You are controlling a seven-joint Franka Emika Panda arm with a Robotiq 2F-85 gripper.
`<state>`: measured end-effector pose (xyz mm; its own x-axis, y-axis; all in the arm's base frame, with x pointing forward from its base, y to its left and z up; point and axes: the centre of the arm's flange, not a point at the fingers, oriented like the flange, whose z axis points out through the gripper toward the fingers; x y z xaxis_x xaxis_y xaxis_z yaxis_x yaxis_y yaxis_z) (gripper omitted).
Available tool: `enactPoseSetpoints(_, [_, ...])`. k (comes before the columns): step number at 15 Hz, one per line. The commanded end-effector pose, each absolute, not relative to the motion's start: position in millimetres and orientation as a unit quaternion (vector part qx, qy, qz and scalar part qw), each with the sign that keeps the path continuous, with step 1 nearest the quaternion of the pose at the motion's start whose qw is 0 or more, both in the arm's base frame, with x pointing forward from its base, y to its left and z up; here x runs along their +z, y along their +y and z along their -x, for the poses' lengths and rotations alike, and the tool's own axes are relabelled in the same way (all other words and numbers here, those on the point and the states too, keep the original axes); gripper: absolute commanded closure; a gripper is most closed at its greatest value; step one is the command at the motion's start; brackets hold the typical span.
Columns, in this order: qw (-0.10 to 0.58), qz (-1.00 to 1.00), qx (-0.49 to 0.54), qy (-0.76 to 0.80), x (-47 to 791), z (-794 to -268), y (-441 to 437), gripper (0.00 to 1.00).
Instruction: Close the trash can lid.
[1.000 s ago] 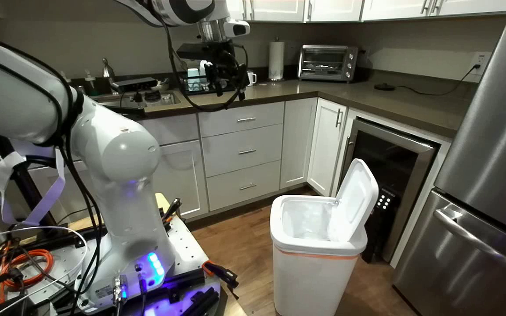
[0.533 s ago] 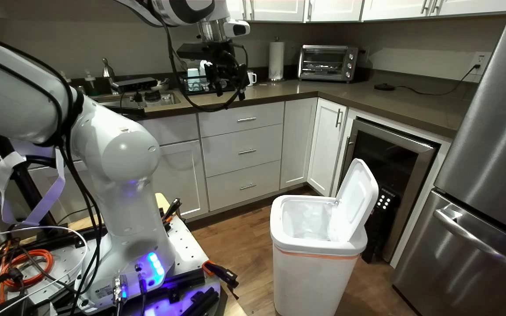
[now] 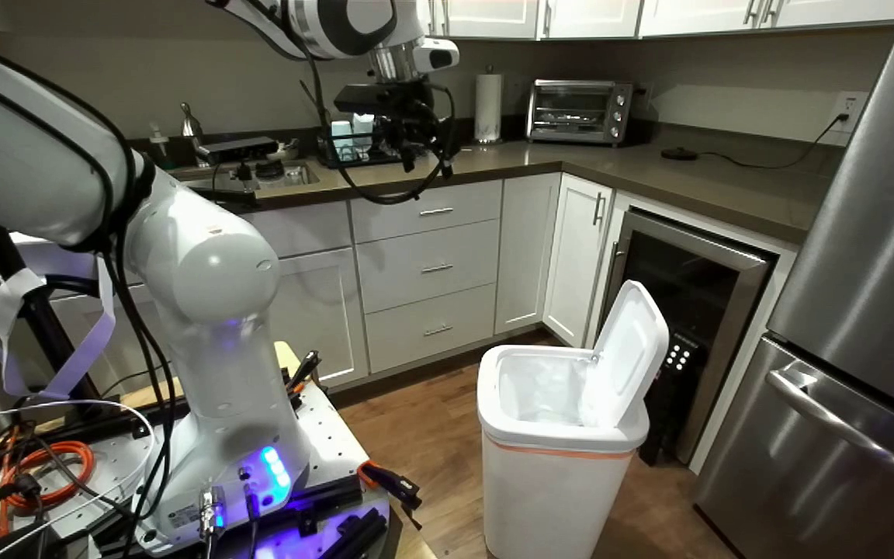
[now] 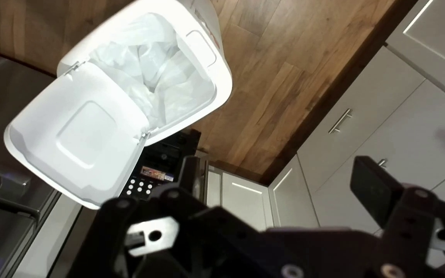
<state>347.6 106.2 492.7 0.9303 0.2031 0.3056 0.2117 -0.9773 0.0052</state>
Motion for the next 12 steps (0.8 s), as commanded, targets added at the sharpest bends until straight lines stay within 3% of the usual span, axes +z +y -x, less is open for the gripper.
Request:
enactPoseSetpoints(1, [0.002, 0.981, -0.178, -0.082, 474.1, -406.6, 96.4, 0.0])
enactPoseSetpoints(12, [-0.069, 0.972, -0.226, 0.0, 431.1, -601.6, 36.2, 0.0])
